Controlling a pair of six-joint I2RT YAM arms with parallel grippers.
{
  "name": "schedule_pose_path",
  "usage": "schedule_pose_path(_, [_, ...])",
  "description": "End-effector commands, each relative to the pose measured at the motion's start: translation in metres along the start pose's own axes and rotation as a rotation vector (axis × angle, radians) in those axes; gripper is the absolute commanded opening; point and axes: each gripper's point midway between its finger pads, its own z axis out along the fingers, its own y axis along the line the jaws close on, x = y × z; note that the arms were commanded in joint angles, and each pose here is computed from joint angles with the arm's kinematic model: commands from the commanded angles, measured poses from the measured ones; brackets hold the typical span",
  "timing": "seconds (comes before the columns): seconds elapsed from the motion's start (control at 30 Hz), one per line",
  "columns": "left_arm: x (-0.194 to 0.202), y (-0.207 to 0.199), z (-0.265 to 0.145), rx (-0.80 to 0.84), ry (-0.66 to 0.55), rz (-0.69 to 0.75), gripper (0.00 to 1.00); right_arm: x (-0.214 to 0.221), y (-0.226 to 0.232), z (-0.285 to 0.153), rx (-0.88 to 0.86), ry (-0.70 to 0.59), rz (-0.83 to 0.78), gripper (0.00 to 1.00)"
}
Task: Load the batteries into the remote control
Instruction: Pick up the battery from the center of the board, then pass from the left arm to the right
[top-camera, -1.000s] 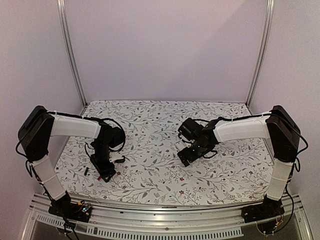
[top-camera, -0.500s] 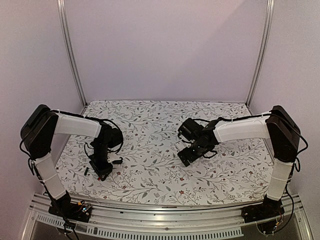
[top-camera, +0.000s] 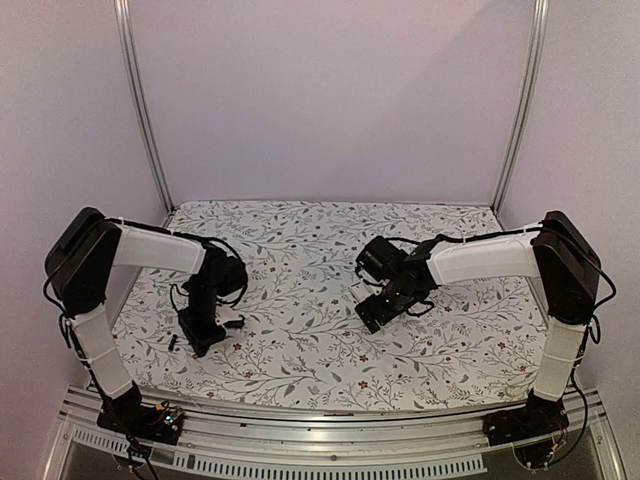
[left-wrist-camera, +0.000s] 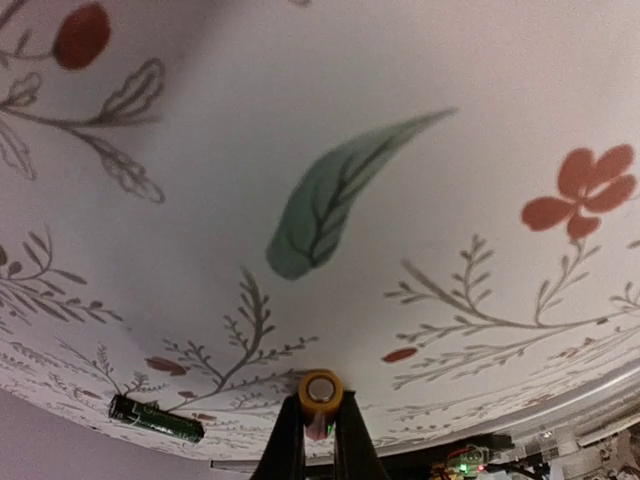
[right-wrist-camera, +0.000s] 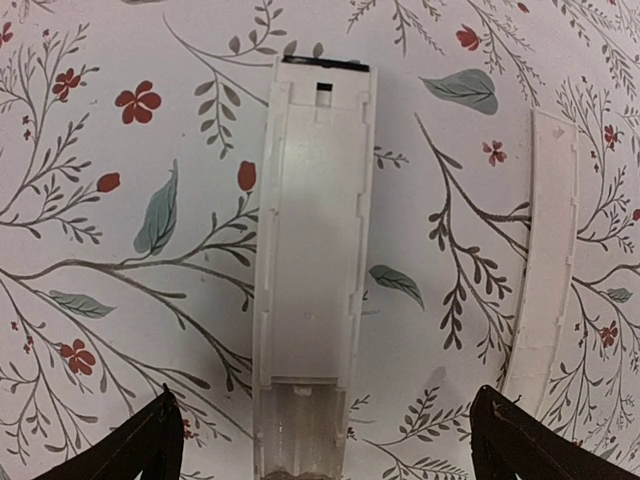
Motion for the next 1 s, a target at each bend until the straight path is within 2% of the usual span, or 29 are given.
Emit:
schedule_pose_path(0.0, [-0.015,0.002,-0.001,-0.009,-0.017,-0.018,0.00,-0.002,-0.004,-0.004,0.023,-0.017,-0.003,0.99])
schedule_pose_path(0.13, [-0.036,0.006,-0.036,-0.073,-0.146,-0.011,0.00,-0.006,-0.007,-0.012,0.029,-0.040,0.003,0.99])
schedule_pose_path(0.23, [-0.056,0.009,-0.071,-0.101,-0.309,-0.027,0.00,-0.015,-0.007,-0.020,0.022,-0.072,0.005,0.99])
schedule_pose_path(0.37, [-0.088,0.001,-0.137,-0.070,-0.633,-0.051,0.00,-0.038,-0.006,-0.041,0.000,-0.155,-0.001,0.99])
schedule_pose_path(0.53, [-0.112,-0.022,-0.233,0.027,-1.104,-0.041,0.00,-0.074,0.001,-0.094,-0.093,-0.344,-0.029,0.99])
schedule_pose_path(0.67, [-0.102,-0.060,-0.307,0.207,-1.496,0.049,0.00,-0.094,0.028,-0.158,-0.315,-0.545,-0.114,0.98])
schedule_pose_path(0.77, [-0.080,-0.089,-0.346,0.305,-1.742,0.168,0.00,-0.098,0.052,-0.214,-0.509,-0.712,-0.219,0.96])
schedule_pose_path(0.83, [-0.069,-0.105,-0.357,0.315,-1.816,0.236,0.00,-0.098,0.061,-0.255,-0.614,-0.830,-0.270,0.95])
schedule_pose_path(0.97, [-0.064,-0.135,-0.368,0.333,-1.847,0.339,0.00,-0.096,0.076,-0.315,-0.793,-0.978,-0.340,0.86])
